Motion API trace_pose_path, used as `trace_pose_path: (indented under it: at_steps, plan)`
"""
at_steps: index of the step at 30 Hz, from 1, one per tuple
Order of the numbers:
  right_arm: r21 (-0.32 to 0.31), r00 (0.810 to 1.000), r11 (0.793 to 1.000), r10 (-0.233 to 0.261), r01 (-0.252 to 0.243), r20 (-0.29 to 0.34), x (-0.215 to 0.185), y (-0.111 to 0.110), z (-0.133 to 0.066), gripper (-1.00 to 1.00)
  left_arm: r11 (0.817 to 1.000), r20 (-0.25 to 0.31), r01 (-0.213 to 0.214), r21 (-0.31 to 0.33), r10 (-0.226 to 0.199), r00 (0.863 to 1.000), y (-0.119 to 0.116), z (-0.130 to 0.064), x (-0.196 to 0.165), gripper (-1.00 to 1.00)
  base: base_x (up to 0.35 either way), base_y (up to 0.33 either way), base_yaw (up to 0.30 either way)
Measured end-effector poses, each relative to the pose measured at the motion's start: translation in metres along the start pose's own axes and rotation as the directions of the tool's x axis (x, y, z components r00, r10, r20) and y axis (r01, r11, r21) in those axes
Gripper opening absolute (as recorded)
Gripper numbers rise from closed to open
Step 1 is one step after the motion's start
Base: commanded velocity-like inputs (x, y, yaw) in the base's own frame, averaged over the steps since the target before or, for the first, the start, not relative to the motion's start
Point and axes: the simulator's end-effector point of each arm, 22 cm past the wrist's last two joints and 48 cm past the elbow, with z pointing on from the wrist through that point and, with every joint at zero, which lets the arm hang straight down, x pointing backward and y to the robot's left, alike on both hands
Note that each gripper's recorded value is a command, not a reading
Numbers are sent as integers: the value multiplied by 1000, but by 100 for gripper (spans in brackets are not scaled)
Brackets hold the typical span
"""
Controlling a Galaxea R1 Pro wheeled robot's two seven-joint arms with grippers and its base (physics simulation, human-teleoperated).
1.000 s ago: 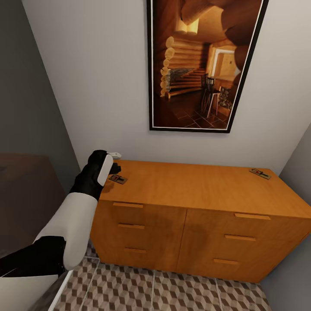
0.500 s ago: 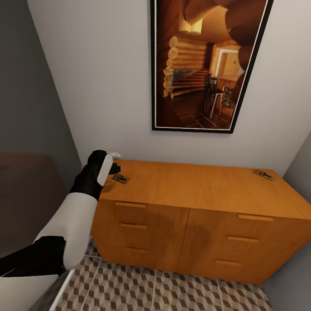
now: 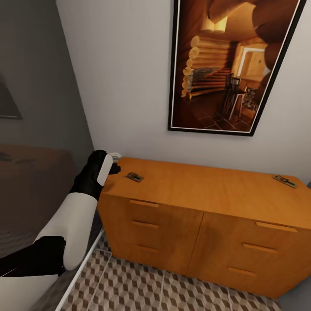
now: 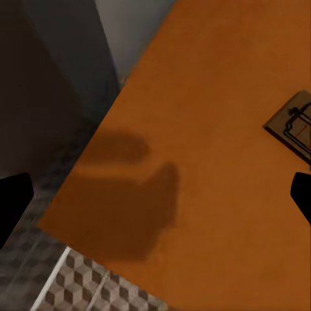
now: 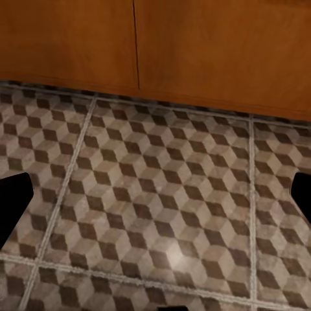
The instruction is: Take the four mousetraps from the cabinet in the bathroom and place them on the bathroom floor. Make sure all four end up on the same floor surface, and ensure that at least two of them are either under or directly next to the same bathroom sink.
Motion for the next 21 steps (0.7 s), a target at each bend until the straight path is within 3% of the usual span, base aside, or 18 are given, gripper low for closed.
trace_pose_path:
  at_steps: [14,21]
  plan:
    - [0,1000,1000,0,0,0,0,0,0,100,1000,0,-2,-1,2,1000,0,0,0,100,0,-9,66]
    - [0,1000,1000,0,0,0,0,0,0,100,1000,0,-2,-1,2,1000,0,0,0,100,0,-199,3]
